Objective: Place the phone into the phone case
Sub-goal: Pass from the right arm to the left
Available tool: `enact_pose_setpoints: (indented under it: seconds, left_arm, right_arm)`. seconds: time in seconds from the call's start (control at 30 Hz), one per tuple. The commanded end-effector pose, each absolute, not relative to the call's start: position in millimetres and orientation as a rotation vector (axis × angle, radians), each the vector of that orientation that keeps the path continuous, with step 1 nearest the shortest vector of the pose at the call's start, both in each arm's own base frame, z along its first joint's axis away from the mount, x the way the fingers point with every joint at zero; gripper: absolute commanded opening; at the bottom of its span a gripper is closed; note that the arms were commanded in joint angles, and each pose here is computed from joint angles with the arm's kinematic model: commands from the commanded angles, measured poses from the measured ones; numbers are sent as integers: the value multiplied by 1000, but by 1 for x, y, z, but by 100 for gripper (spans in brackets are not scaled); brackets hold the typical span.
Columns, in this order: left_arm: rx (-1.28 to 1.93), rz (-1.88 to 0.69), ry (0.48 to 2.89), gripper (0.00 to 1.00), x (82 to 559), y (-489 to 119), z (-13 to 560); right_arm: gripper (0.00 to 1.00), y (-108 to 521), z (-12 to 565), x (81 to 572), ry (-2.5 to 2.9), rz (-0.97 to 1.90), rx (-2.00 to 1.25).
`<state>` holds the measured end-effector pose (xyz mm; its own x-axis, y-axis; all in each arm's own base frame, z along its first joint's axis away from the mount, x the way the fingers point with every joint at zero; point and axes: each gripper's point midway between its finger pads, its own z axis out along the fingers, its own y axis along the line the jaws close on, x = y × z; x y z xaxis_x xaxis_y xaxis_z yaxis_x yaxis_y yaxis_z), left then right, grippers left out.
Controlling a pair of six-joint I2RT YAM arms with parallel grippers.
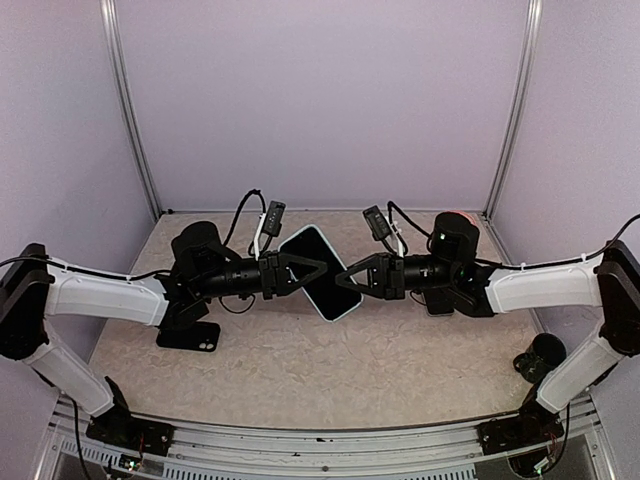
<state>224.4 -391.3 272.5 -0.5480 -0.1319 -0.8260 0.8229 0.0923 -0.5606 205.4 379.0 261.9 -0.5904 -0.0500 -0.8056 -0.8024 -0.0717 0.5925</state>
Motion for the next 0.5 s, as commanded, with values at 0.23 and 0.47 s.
enact_pose_setpoints:
  seconds: [0.23,0.47]
  left_arm:
    - [661,-1635,1546,0,229,-383,286]
    - [681,-1674,1508,0,222,-376,301]
  right_arm:
    - [59,361,290,177,1555,1748,-1050]
    - [63,345,264,178,1632,1686,-1071]
